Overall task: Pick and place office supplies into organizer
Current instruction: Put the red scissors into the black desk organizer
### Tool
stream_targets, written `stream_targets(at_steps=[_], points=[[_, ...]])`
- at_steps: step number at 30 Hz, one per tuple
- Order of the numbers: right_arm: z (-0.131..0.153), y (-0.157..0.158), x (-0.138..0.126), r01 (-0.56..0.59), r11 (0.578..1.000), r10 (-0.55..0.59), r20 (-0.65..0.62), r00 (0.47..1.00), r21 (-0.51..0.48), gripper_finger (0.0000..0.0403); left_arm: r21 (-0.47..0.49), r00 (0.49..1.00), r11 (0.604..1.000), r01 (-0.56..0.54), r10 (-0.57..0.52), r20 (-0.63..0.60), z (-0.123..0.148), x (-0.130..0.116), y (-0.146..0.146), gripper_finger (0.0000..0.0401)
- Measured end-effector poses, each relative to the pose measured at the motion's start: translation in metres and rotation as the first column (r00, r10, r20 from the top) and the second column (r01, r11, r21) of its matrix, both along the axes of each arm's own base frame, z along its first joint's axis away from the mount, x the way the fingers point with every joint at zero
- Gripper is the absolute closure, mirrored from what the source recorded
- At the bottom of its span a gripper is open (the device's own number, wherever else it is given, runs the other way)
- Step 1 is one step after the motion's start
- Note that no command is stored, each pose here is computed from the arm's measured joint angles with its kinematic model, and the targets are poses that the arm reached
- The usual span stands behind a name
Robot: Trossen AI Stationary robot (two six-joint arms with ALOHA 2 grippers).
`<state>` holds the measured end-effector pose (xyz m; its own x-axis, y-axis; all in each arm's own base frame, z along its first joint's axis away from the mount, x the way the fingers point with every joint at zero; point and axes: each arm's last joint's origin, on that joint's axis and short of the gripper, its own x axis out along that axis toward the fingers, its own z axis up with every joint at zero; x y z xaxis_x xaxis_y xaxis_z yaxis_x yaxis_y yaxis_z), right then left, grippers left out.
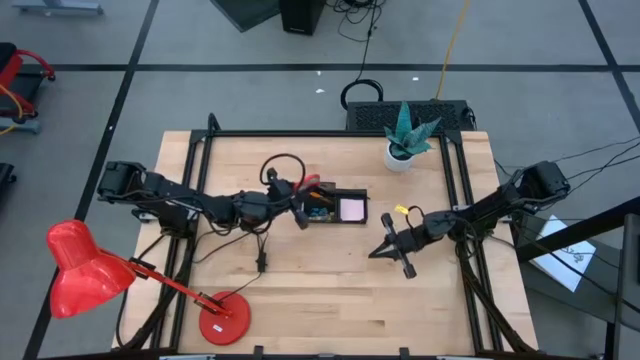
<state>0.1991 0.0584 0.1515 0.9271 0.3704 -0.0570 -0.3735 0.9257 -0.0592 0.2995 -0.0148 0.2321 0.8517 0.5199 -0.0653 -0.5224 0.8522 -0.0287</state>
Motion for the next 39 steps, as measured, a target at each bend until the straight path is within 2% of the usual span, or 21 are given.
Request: stream_targets(at_steps=[5,12,21,23,25,27,31,35,39], points=[[-0.006,0.004,-0.002,0.039,0.986,-0.040,-0.003,0.999,-0.162,0.0403,0.029,1.000,0.999,0.016,-0.015,-0.016,0.000,0.000,-0.004,0.0362],[-0.008,0.013,-0.005,0.091,0.938,-0.081,0.042,0.996,-0.336,0.0403,0.037,0.999,0.999,0.019,-0.018,-0.029,-0.001,0.000,-0.004,0.0362],[-0.007,0.014,-0.005,0.076,0.945,-0.064,0.049,0.997,-0.319,0.0403,0.035,1.000,0.999,0.017,-0.017,-0.027,-0.001,0.000,-0.004,0.0362],[-0.004,0.015,-0.005,0.009,0.959,0.009,0.063,0.998,-0.284,0.0403,0.026,1.000,0.999,0.021,-0.020,-0.021,0.000,0.000,-0.004,0.0362],[0.002,0.016,-0.005,-0.121,0.965,0.151,0.113,0.982,-0.233,0.0403,0.016,0.999,0.999,0.035,-0.035,-0.015,0.000,0.000,-0.004,0.0362],[0.011,0.016,-0.007,-0.281,0.938,0.321,0.200,0.926,-0.204,0.0403,0.015,0.999,0.999,0.037,-0.037,-0.015,-0.001,0.000,-0.004,0.0362],[0.027,0.019,-0.015,-0.510,0.832,0.555,0.347,0.756,-0.217,0.0403,0.016,0.999,0.999,0.039,-0.038,-0.016,0.000,0.000,-0.005,0.0362],[0.031,0.026,-0.022,-0.630,0.730,0.681,0.371,0.632,-0.265,0.0403,0.017,0.999,0.999,0.039,-0.038,-0.017,0.000,0.000,-0.005,0.0362],[0.032,0.031,-0.028,-0.702,0.635,0.766,0.381,0.517,-0.322,0.0403,0.018,0.999,0.999,0.039,-0.039,-0.019,-0.001,0.000,-0.005,0.0362]])
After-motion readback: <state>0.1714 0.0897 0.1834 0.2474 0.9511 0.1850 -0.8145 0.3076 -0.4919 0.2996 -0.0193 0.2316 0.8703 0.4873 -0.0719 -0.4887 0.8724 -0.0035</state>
